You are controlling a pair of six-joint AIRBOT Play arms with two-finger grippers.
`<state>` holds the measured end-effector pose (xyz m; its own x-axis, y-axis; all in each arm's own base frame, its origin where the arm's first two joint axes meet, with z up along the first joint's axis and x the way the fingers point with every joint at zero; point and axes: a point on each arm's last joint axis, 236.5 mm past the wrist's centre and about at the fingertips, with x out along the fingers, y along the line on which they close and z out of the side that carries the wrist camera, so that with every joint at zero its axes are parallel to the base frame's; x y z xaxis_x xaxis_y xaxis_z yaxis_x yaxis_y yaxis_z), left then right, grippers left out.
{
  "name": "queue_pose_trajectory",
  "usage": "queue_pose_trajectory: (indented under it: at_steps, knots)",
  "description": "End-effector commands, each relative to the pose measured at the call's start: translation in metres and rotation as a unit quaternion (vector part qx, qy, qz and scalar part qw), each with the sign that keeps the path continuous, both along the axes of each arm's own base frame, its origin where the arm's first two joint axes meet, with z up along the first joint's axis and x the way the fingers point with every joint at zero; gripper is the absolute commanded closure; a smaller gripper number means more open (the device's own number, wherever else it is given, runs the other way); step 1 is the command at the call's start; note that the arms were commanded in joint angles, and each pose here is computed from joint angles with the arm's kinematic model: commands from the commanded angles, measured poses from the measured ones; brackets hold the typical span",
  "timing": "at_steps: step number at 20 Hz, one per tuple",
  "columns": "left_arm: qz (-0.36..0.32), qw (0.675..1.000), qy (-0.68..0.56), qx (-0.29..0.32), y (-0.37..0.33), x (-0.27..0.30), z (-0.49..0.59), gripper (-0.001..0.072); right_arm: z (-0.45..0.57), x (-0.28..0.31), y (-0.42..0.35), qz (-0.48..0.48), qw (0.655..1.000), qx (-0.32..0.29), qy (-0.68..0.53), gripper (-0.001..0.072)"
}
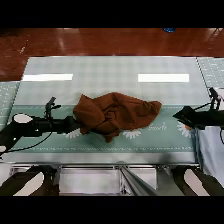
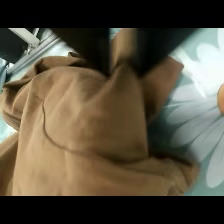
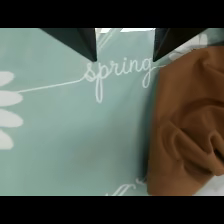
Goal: Fold the shirts.
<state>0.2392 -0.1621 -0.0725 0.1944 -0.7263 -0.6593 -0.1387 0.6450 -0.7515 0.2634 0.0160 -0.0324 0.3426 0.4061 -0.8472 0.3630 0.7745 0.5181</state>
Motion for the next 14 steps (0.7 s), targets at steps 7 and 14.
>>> queue_pose_trajectory:
  at_steps: [7,14]
  knots:
    - [-0.029,0.999,-0.026,-0.035,-0.012,0.015,0.006,0.0688,-0.065,0.017,0.067,0.019,0.997,0.066,0.041,0.0305]
    - [-0.029,0.997,-0.060,-0.033,-0.011,0.038,0.025,0.0688,-0.079,0.077,0.117,0.030,0.995,0.095,0.023,0.0565]
